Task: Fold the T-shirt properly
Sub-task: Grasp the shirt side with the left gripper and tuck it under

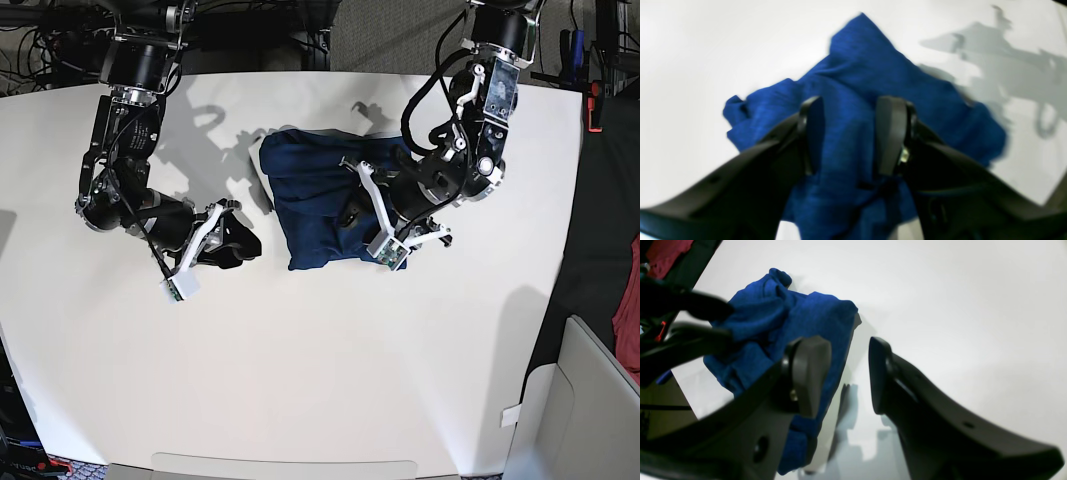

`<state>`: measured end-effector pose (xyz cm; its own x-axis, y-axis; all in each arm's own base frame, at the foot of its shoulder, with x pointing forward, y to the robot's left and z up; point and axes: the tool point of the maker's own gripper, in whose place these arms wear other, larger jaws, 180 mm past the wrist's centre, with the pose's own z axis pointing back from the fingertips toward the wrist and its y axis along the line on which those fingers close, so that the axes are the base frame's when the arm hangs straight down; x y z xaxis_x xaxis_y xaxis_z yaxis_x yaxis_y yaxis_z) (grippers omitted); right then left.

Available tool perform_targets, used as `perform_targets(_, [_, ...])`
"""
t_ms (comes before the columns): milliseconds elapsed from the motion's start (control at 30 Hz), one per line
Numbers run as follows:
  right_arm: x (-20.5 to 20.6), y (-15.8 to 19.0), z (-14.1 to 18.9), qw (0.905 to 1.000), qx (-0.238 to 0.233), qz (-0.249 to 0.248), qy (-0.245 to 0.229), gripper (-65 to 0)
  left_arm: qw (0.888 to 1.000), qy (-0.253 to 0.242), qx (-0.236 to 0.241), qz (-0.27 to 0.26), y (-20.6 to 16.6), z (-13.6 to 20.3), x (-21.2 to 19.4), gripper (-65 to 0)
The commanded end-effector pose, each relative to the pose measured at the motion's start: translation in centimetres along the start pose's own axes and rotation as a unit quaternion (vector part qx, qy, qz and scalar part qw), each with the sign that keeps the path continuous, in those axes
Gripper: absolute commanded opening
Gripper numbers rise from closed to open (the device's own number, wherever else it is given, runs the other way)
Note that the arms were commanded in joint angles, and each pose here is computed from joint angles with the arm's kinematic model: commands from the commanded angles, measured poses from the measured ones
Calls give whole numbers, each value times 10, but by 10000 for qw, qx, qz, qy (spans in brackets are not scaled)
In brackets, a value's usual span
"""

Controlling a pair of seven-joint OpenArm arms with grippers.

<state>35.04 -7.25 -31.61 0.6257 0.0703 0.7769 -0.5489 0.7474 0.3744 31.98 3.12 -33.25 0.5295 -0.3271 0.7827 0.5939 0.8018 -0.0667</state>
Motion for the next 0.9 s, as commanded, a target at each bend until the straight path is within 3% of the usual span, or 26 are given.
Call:
perform_targets(0, [25,4,3,9992,78,152,-362,-411,9999,-124,22,-49,3,0,8,-422])
perform_targets(233, [28,4,3,9991,77,172,-386,-411,9999,-58,-64,-120,-3,-3,6,-436])
perform_targets(500, [28,3,3,9991,78,149,-378,-411,9999,-13,-40,-102,-1,-2,3,-597])
perform_targets(600, [32,3,3,9988,78,158,-466,-411,9999,-83,0,-144,-1,2,8,-601])
perform_targets(867, [30,2,-6,9989,158,-1,-441,-411,9967,-390,670,244,30,47,1,-600])
